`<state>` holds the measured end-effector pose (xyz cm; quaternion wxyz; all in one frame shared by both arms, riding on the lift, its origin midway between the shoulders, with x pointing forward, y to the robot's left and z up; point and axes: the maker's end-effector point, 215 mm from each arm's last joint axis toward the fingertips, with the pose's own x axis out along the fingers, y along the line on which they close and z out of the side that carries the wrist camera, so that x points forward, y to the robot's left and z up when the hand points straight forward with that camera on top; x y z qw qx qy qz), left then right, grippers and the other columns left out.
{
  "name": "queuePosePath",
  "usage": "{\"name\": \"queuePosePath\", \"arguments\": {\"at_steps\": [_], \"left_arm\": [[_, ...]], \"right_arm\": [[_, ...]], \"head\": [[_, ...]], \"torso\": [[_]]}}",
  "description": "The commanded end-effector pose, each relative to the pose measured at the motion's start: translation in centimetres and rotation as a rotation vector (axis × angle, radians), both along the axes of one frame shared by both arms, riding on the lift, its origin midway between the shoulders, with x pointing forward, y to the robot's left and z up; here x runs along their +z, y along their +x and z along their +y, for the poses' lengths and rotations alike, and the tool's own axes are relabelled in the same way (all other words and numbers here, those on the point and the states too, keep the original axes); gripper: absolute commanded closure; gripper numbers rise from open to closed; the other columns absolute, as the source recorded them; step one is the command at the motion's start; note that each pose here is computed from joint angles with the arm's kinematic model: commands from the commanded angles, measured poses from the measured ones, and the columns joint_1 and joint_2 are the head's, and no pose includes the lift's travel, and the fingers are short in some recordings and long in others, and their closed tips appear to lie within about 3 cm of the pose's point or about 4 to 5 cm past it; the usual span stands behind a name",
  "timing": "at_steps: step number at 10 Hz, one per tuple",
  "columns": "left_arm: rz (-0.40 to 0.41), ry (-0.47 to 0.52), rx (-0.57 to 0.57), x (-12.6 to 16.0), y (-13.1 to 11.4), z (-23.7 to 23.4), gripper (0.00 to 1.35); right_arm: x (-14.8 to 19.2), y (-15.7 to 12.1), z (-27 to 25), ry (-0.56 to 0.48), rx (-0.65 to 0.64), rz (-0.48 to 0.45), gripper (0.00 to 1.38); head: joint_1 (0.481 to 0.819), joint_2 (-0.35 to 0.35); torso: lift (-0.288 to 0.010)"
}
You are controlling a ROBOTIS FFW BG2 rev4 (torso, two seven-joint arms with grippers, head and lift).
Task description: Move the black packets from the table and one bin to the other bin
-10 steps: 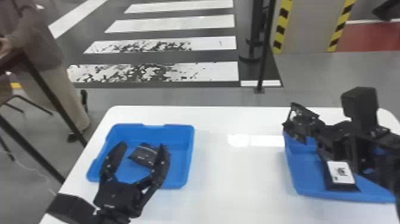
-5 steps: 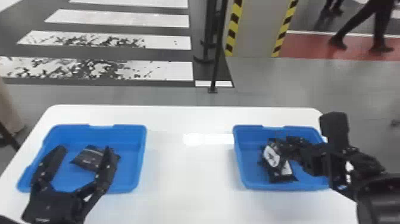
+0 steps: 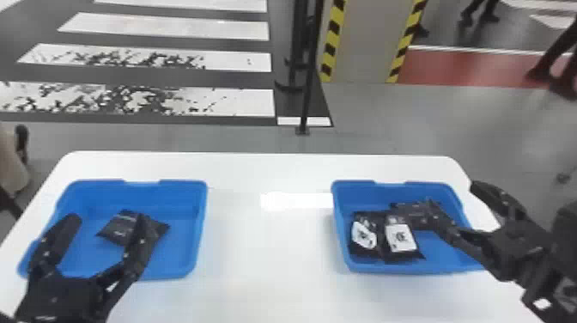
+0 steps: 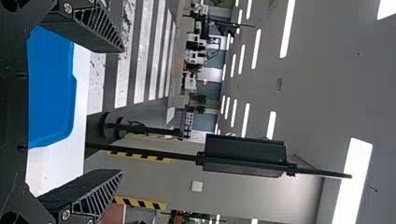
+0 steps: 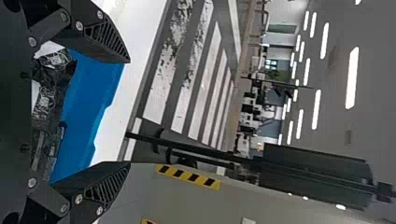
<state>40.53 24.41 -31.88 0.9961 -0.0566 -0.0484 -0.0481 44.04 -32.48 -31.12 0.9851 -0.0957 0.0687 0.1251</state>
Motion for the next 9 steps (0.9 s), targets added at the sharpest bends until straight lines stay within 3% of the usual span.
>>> {"name": "queuePosePath", "arguments": {"at_steps": [1, 3, 4, 5, 6, 7, 9], "left_arm": [[0.036, -0.016, -0.001, -1.0, 0.4, 0.0, 0.11], [0.038, -0.018, -0.001, -1.1, 0.5, 0.0, 0.11], [0.068, -0.035, 0.002, -2.3, 0.6, 0.3, 0.11], [0.149, -0.045, 0.002, -4.6, 1.3, 0.7, 0.11], [0.276, -0.069, -0.016, -7.7, 2.5, 0.5, 0.11], [0.296, -0.025, -0.003, -7.8, 4.5, 1.9, 0.11], [0.304, -0.028, 0.052, -8.0, 7.4, 5.7, 0.11]], "right_arm": [[2.3, -2.1, 0.5, 0.046, 0.012, -0.091, 0.13], [2.4, -4.0, 1.1, 0.139, 0.018, -0.108, 0.13], [1.4, -5.0, 1.1, 0.169, 0.013, -0.082, 0.13], [1.0, -5.3, 1.1, 0.177, 0.009, -0.073, 0.13], [1.1, -5.3, 1.2, 0.178, 0.010, -0.076, 0.13], [1.0, -5.3, 1.2, 0.182, 0.010, -0.074, 0.13], [0.1, -6.1, 1.6, 0.185, 0.013, -0.038, 0.13]], "head": [[0.695, -0.107], [0.695, -0.102], [0.695, -0.100], [0.695, -0.097], [0.695, -0.093], [0.695, -0.089], [0.695, -0.066]], "torso": [[-0.110], [-0.110], [-0.110], [-0.110], [-0.110], [-0.110], [-0.110]]}}
